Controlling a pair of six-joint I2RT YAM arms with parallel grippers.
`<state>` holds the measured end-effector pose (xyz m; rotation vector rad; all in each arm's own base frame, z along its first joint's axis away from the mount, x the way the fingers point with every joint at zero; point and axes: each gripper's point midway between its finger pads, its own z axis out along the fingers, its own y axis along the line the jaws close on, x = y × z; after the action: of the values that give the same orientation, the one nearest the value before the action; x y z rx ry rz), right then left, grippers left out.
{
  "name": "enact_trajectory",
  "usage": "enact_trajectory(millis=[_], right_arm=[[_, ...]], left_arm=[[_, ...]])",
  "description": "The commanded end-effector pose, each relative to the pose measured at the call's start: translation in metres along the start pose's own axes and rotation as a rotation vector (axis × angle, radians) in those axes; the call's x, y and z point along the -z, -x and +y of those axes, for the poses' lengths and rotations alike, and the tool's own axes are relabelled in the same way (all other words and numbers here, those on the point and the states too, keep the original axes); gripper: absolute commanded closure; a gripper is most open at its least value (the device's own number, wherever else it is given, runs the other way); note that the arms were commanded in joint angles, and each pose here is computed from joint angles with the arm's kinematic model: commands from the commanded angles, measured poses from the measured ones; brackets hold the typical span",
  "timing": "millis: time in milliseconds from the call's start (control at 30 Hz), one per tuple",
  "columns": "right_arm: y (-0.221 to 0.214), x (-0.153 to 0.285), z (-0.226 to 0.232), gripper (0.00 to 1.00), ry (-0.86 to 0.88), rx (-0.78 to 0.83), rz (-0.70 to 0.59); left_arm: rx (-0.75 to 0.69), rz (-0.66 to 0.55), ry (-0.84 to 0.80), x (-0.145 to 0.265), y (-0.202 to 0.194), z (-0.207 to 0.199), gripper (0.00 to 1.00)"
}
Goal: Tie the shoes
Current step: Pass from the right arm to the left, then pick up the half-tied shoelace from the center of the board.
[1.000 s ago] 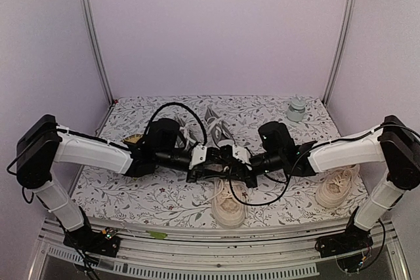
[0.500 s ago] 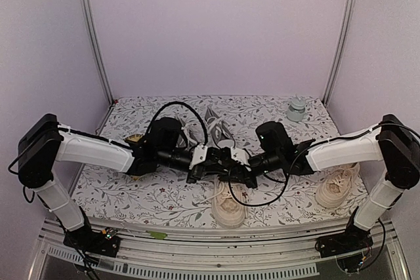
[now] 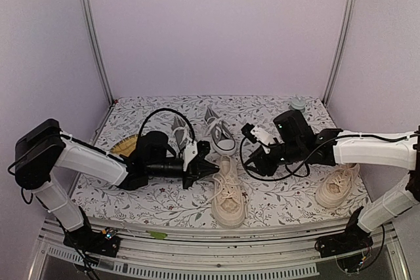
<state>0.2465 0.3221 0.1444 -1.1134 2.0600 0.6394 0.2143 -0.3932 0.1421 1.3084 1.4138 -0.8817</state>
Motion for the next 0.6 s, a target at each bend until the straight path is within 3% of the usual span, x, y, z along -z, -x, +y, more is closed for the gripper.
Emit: enact_trajectory(millis=[0,100,233,300,433,567], right_arm=[[-0.072,0.013,-0.028,0.56,-0.219,-0.312,0.287],[-0.091,0.004,-0.008,0.57,-0.141,-0.358,0.381],[-0.099,-0.010,0.062,0.60,0.084,-0.193,0.445],[-0.110,-0.011,0.085,0.61,0.181,-0.189,0.484],[-0.135,-0.008,0.087,0.72,0.167,-0.228,0.552],[-0.139,-0.015,0.100,0.73,0.198,-0.208,0.547]], left_arm=[[0.056,-0.083,0.050,0.002,0.020,0.003,1.00],[0.069,-0.072,0.064,-0.001,0.017,0.003,1.00],[0.078,-0.066,0.089,-0.003,0.015,0.006,1.00],[0.076,-0.064,0.095,-0.004,0.015,0.006,1.00],[0.063,-0.055,0.090,-0.005,0.013,0.005,1.00],[0.058,-0.037,0.084,-0.008,0.011,0.005,1.00]])
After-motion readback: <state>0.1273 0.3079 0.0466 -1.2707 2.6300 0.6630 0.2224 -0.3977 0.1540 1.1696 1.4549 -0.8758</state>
